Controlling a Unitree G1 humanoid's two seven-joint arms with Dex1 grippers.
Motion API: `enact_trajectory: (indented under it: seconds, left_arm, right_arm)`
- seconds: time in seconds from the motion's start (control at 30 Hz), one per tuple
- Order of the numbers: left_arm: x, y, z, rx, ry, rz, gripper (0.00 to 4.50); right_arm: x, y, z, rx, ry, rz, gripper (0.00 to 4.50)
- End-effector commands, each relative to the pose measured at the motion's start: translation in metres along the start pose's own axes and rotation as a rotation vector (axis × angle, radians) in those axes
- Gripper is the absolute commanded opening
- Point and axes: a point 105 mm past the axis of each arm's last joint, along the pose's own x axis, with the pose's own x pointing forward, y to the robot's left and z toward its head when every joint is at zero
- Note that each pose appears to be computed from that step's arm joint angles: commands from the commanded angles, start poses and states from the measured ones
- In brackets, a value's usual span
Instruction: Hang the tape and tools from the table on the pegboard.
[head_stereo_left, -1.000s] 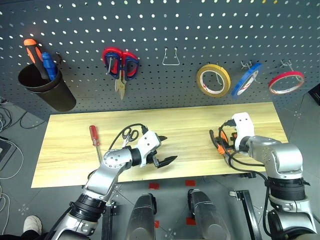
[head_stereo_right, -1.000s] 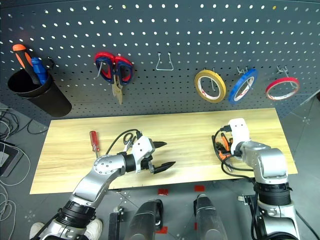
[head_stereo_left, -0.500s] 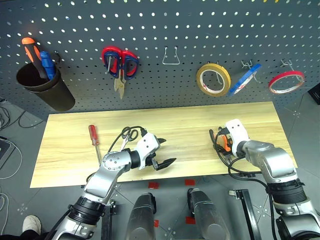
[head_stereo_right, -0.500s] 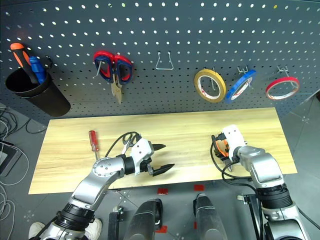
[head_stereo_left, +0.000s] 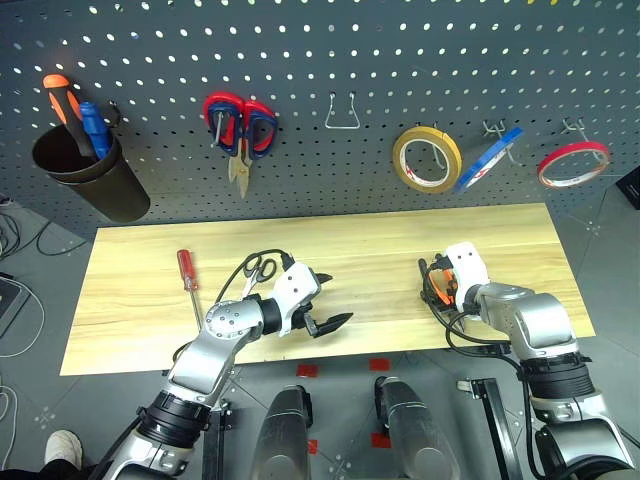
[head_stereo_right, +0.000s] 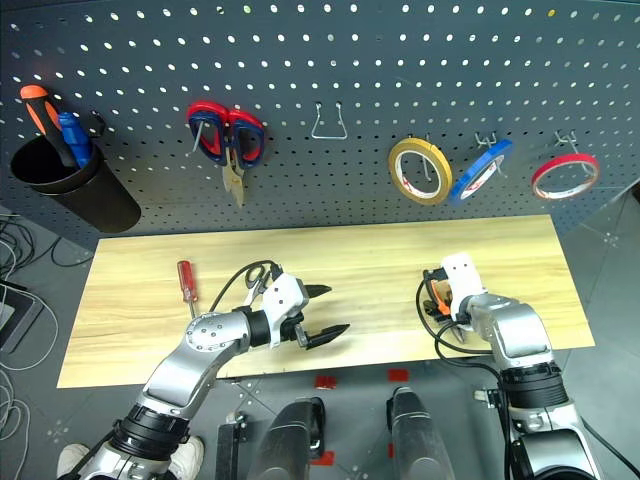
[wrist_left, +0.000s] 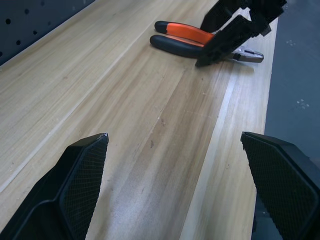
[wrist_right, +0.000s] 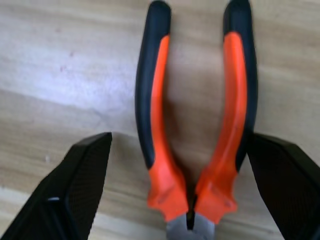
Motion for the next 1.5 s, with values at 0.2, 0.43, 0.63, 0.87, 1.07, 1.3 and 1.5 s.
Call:
enact_trajectory:
  seconds: [0.2, 0.43, 0.63, 0.87, 1.07, 1.3, 1.5]
  left_arm:
    - [-0.001, -0.004, 0.006, 0.016, -0.023, -0.017, 4.5]
    - [0.0, -0.006, 0.007, 0.014, -0.028, -0.018, 4.5]
    - [-0.004, -0.017, 0.016, -0.02, -0.066, -0.048, 4.5]
    - [-0.027, -0.034, 0.031, -0.095, -0.112, -0.054, 4.5]
    - [-0.046, -0.028, 0.048, -0.135, -0.157, 0.075, 4.5]
    - [-0.053, -0.001, 0.064, -0.155, -0.223, 0.304, 4.5]
    - [-0.052, 0.021, 0.075, -0.125, -0.285, 0.421, 4.5]
  right_arm:
    - [0.001, -0.008, 0.002, -0.05, 0.001, -0.001, 2.91]
    - [0.0, -0.012, 0.004, -0.079, 0.002, 0.001, 2.91]
    - [-0.016, 0.007, 0.03, -0.194, -0.155, 0.113, 2.91]
    - [-0.045, 0.048, 0.067, -0.317, -0.429, 0.236, 2.91]
    - [-0.081, 0.09, 0.104, -0.304, -0.709, 0.34, 2.91]
    - [-0.112, 0.114, 0.156, -0.283, -1.016, 0.294, 2.91]
    - [-0.14, 0.111, 0.202, -0.281, -1.284, 0.164, 2.91]
